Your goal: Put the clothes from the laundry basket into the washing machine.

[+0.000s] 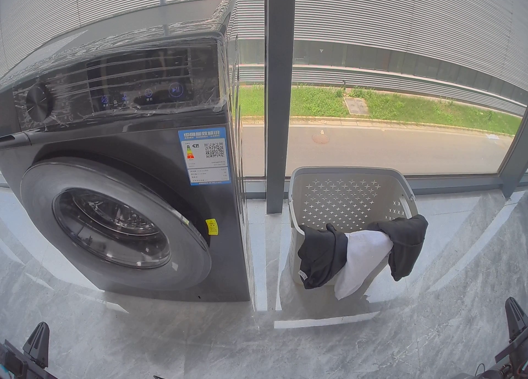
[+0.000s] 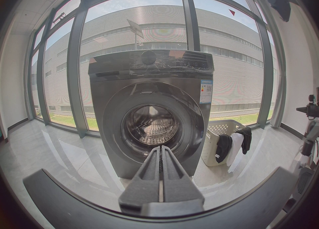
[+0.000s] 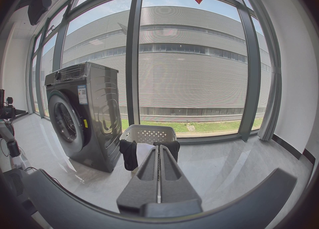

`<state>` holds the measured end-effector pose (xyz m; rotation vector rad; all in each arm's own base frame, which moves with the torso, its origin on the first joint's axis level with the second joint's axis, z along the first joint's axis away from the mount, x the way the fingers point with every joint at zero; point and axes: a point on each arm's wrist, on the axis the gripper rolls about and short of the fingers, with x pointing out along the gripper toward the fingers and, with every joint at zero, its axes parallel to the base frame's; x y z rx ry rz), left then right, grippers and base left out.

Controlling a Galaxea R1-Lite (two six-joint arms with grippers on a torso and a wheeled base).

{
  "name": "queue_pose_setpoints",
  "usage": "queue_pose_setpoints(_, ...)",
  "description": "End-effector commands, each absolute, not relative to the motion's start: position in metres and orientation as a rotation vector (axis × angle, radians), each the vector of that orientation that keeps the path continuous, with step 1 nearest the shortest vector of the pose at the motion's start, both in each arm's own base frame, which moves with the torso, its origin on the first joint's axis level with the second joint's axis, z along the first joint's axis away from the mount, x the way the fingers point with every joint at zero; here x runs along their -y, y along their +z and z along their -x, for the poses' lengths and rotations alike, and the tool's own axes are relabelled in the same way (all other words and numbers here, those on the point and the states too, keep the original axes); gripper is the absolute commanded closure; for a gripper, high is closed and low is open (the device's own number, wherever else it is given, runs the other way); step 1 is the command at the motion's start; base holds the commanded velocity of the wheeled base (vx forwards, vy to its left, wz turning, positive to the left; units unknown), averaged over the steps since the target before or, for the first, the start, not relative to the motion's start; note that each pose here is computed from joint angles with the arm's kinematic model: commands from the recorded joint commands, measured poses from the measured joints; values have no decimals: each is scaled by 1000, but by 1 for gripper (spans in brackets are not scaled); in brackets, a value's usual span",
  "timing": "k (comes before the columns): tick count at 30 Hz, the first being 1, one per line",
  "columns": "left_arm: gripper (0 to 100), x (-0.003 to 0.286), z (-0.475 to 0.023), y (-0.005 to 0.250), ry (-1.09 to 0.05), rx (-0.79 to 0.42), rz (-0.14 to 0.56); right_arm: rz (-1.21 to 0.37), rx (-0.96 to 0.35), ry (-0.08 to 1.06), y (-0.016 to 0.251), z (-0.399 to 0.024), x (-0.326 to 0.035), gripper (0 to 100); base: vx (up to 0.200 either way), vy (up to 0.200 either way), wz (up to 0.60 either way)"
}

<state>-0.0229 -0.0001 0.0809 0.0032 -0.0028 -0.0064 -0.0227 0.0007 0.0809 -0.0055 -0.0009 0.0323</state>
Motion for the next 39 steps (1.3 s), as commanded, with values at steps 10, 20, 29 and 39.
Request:
queue_pose_setpoints(10,100,0,23,76,-6,2,-3,6,3,32,76,23,-1,100,-60,0,0)
queue_pose_setpoints(20,100,0,23,76,-6,0,-3,6,2,34,76,23,-1,100,0,0,0)
queue_pose_setpoints(29,100,0,23,76,-5,2,0,6,2,37,76,23,-1,100,0,178,0)
queue_pose_setpoints(39,100,0,23,76,-3,2,0,8,2,37,76,23,-1,100,0,200,0)
